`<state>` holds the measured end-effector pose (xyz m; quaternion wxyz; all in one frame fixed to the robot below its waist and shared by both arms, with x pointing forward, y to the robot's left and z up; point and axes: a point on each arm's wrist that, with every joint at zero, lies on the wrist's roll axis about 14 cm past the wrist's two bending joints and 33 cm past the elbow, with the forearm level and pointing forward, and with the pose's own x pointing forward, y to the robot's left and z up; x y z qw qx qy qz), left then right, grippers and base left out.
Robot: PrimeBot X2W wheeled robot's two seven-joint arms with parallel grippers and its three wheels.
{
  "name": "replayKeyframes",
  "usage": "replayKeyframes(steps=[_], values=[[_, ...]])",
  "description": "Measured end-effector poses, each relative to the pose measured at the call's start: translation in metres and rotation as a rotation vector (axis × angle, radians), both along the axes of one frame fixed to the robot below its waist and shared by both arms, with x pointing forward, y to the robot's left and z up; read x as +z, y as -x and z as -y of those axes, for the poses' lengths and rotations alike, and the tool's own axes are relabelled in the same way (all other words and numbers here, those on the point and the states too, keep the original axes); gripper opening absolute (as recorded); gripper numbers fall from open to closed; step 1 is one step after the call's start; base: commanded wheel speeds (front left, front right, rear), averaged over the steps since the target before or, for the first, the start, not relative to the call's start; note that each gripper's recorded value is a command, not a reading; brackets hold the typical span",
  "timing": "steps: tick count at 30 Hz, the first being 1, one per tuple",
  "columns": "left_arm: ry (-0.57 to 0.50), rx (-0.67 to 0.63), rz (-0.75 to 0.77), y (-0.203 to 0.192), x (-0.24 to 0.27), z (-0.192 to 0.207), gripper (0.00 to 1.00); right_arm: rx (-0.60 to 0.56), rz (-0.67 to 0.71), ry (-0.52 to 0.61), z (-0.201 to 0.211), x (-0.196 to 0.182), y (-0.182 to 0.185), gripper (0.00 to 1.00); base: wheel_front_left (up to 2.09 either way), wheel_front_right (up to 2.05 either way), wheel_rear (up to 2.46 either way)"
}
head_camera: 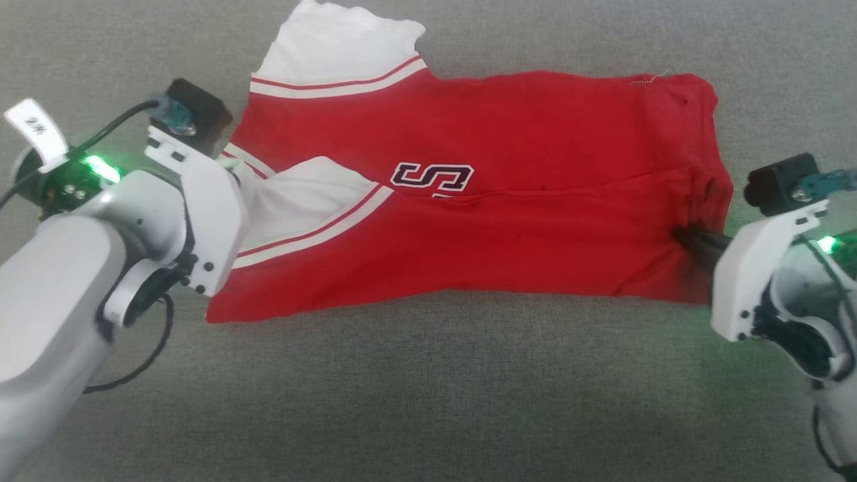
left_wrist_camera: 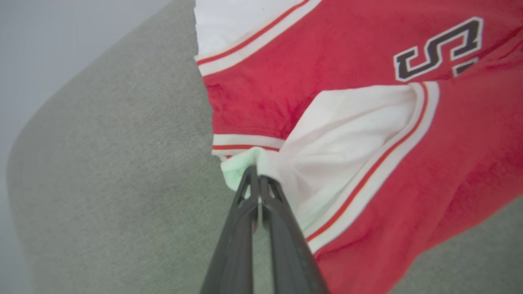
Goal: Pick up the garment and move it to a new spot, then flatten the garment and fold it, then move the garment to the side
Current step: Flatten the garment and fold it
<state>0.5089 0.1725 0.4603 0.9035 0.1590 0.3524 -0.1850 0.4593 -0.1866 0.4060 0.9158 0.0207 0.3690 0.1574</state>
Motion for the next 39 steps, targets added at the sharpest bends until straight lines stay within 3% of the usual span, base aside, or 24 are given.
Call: replayKeyframes(steps=[9, 11, 12, 13, 14, 15, 16, 27, 39], values=[[0.025, 0.048, -0.235, 0.009, -0.055, 0.0, 0.03, 0.028, -0.075, 0.015, -0.01, -0.017, -0.003, 0.0, 0.0, 0.0, 0.0], [0.044, 0.064, -0.245, 0.007, -0.054, 0.001, 0.29, 0.04, -0.077, 0.021, -0.013, -0.016, -0.004, 0.0, 0.0, 0.0, 0.0], [0.058, 0.069, -0.237, 0.005, -0.051, 0.003, 0.43, 0.04, -0.077, 0.018, -0.013, -0.015, -0.005, 0.17, 0.0, 0.0, 0.0], [0.077, 0.076, -0.226, 0.002, -0.047, 0.004, 0.81, 0.039, -0.073, 0.015, -0.013, -0.013, -0.006, 0.36, 0.0, 0.0, 0.0], [0.08, 0.079, -0.219, 0.001, -0.044, 0.004, 1.0, 0.039, -0.069, 0.015, -0.013, -0.012, -0.007, 0.45, 0.0, 0.0, 0.0], [0.08, 0.079, -0.219, 0.001, -0.044, 0.004, 1.0, 0.039, -0.069, 0.015, -0.013, -0.012, -0.007, 0.78, 0.0, 0.0, 0.0], [0.082, 0.097, -0.202, -0.001, -0.036, 0.0, 1.0, 0.038, -0.057, 0.013, -0.013, -0.007, -0.008, 1.0, 0.0, 0.0, 0.0], [0.097, 0.165, -0.169, 0.026, 0.0, -0.011, 1.0, -0.043, 0.201, -0.042, -0.003, 0.053, -0.026, 1.0, 0.0, 0.0, 0.0], [0.119, 0.217, -0.289, 0.068, -0.017, -0.007, 1.0, -0.234, 0.577, -0.041, 0.036, 0.115, -0.027, 1.0, 0.0, 0.0, 0.0]])
